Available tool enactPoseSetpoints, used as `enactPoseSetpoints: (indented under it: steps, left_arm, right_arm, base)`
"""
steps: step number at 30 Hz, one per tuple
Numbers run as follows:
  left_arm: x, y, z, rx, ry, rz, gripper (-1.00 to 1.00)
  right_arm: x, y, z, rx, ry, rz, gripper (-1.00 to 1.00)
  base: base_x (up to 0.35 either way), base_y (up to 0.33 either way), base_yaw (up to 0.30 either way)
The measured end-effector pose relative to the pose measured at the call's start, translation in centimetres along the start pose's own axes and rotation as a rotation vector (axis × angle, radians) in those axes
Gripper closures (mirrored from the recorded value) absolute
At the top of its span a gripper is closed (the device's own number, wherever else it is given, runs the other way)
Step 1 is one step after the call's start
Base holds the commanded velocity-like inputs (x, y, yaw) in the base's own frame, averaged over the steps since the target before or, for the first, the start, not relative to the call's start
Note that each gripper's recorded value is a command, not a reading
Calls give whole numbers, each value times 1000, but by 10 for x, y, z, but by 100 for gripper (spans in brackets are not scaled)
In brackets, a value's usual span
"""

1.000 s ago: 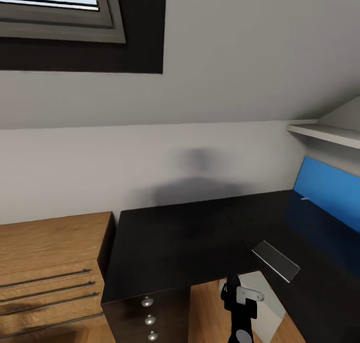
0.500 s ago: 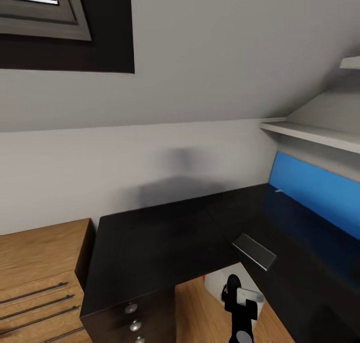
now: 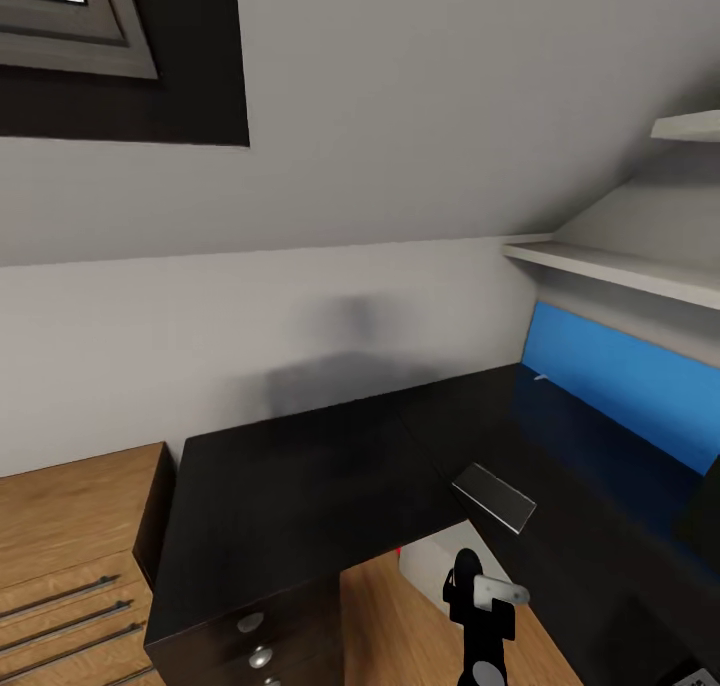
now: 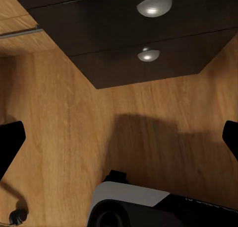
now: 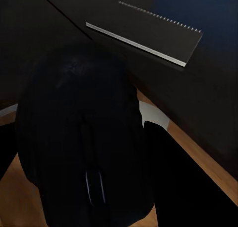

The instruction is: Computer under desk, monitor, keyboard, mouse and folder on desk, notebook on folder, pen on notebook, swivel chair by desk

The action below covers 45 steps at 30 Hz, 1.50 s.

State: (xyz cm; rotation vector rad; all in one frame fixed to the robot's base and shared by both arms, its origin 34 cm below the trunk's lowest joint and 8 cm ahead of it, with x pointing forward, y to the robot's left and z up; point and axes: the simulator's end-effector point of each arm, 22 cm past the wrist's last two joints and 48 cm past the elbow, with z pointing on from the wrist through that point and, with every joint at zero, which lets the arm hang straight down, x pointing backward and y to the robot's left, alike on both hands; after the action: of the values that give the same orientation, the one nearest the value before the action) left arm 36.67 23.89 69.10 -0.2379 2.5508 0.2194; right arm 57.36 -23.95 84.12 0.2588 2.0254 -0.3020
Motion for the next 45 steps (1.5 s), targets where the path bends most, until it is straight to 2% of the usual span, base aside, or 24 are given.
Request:
enactPoseSetpoints:
  steps: [12, 18, 19, 23, 29, 39, 42, 45]
  left_arm:
    - [0, 0, 0, 0, 1, 0, -100]
    - [0, 1, 0, -2, 0, -2, -100]
    - [-2, 4, 2, -12, 1, -20, -100]
    - [-4, 7, 3, -21, 2, -36, -100]
    - [-4, 8, 3, -23, 2, -40, -100]
    - [-4, 8, 3, -24, 3, -41, -100]
    - [-4, 9, 3, -25, 4, -42, -100]
    - [-4, 9, 3, -26, 4, -42, -100]
  right_arm:
    - [0, 0, 0, 1, 1, 0, 100]
    - [0, 0, 0, 0, -1, 0, 100]
    - [0, 0, 0, -2, -1, -1, 100]
    - [0, 0, 0, -2, 0, -2, 100]
    - [0, 1, 0, -3, 0, -3, 100]
    - [-1, 1, 0, -5, -4, -2, 100]
    - [-10, 0, 2, -3, -18, 9, 100]
    - [-31, -3, 8, 9, -44, 45, 100]
  base:
    - [-282, 0, 0]
    - [-9, 0, -22]
    - [0, 0, -147]
    - [0, 0, -204]
    - [0, 0, -213]
    - [0, 0, -19]
    - [0, 0, 0]
    - [0, 0, 0]
